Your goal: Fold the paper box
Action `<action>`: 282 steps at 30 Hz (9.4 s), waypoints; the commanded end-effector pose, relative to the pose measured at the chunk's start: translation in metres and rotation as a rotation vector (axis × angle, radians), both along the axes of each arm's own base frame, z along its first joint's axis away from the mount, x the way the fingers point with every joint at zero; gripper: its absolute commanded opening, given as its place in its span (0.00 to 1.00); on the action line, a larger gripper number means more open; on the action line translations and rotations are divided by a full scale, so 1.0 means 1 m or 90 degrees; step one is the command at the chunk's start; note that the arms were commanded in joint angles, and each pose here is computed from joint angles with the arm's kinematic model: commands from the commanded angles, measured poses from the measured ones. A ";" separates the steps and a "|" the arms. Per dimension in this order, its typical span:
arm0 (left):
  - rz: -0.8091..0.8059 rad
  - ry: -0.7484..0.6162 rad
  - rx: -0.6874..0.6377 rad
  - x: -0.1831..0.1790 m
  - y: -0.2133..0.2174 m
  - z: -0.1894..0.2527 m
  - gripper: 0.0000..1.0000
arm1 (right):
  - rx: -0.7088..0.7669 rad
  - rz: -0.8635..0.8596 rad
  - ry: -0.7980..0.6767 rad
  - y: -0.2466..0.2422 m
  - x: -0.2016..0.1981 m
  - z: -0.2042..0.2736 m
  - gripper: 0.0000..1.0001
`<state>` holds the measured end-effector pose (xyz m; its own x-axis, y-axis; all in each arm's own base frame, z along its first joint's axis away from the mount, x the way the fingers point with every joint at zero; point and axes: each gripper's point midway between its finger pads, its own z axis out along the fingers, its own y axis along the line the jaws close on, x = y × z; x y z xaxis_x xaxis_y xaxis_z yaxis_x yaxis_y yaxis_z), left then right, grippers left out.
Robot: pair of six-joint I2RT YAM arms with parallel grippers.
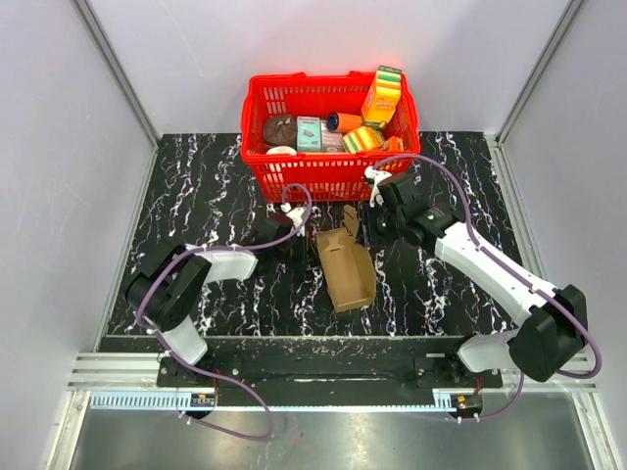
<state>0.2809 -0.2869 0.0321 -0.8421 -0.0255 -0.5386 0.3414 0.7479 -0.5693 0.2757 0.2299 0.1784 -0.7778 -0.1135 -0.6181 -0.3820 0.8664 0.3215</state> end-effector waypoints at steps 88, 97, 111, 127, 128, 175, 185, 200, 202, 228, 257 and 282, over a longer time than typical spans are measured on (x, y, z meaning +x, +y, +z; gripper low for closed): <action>0.091 -0.102 0.084 -0.014 0.061 0.065 0.00 | -0.198 -0.309 0.106 -0.134 -0.018 -0.063 0.74; 0.089 -0.099 0.081 -0.017 0.062 0.064 0.00 | -0.210 -0.281 0.165 -0.123 -0.015 -0.091 0.18; 0.090 -0.095 0.081 -0.026 0.067 0.061 0.00 | -0.283 -0.361 0.274 -0.139 -0.040 -0.137 0.12; 0.077 -0.086 0.057 -0.037 0.066 0.056 0.00 | -0.188 -0.395 0.289 -0.092 -0.067 -0.169 0.01; 0.078 -0.086 0.058 -0.038 0.067 0.056 0.00 | -0.194 -0.389 0.291 -0.087 -0.070 -0.171 0.01; 0.364 -0.219 0.202 -0.030 0.177 0.148 0.00 | 0.013 0.172 -0.081 0.102 -0.103 -0.082 0.00; 0.374 -0.236 0.169 -0.042 0.184 0.159 0.00 | -0.029 0.247 -0.133 0.130 -0.083 -0.116 0.25; 0.370 -0.244 0.179 -0.041 0.186 0.161 0.00 | -0.063 0.267 -0.151 0.129 -0.079 -0.143 0.67; 0.370 -0.244 0.181 -0.041 0.186 0.160 0.00 | -0.071 0.268 -0.149 0.127 -0.078 -0.144 0.67; 0.370 -0.237 0.189 -0.041 0.186 0.145 0.01 | -0.173 -0.289 -0.010 0.023 -0.069 -0.176 0.68; 0.375 -0.233 0.185 -0.041 0.186 0.137 0.01 | 0.002 -0.164 -0.084 0.036 -0.112 -0.099 0.53; 0.384 -0.231 0.198 -0.047 0.194 0.139 0.01 | 0.085 0.223 -0.124 0.150 -0.144 -0.149 0.00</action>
<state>0.2307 -0.0991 0.1603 -0.5380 -0.2111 -0.8161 -0.0292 0.9722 -0.2322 0.1337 0.3518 0.0206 -0.5968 -0.2809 -0.7516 -0.6769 0.6792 0.2837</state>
